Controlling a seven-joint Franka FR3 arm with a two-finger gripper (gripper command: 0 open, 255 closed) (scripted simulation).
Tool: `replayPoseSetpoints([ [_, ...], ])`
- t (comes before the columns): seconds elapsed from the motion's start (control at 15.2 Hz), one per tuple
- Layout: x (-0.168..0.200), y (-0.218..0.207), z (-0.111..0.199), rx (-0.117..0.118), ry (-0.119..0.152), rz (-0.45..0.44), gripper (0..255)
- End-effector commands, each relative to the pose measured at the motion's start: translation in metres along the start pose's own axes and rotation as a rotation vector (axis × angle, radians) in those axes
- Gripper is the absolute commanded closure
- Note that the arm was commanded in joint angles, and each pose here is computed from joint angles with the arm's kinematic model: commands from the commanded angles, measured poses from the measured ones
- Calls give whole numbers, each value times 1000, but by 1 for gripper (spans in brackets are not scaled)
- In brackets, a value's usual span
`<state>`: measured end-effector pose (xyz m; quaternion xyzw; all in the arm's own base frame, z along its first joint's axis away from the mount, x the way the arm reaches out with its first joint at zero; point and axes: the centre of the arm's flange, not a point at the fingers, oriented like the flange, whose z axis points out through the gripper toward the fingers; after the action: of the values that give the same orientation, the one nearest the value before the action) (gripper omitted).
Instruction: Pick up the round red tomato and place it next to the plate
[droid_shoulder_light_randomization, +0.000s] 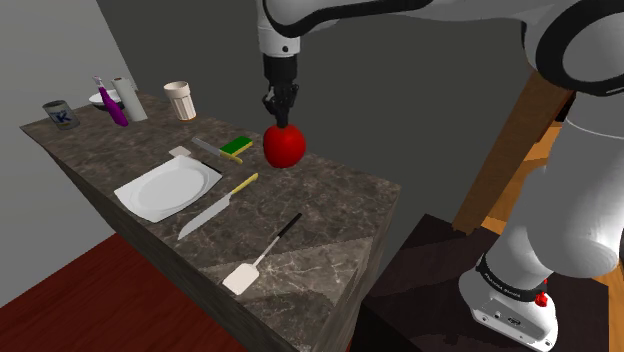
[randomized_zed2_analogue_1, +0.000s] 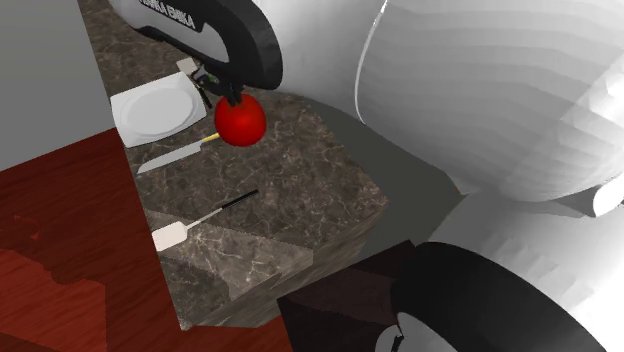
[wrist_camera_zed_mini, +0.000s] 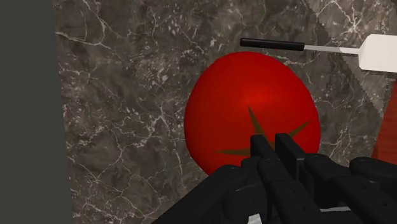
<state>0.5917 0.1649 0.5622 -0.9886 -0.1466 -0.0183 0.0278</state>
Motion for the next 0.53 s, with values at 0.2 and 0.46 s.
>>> replayPoseSetpoints([
  [0.2,46,-34,31,0,1,0,255],
  [0.46,85,-60,55,0,1,0,255],
])
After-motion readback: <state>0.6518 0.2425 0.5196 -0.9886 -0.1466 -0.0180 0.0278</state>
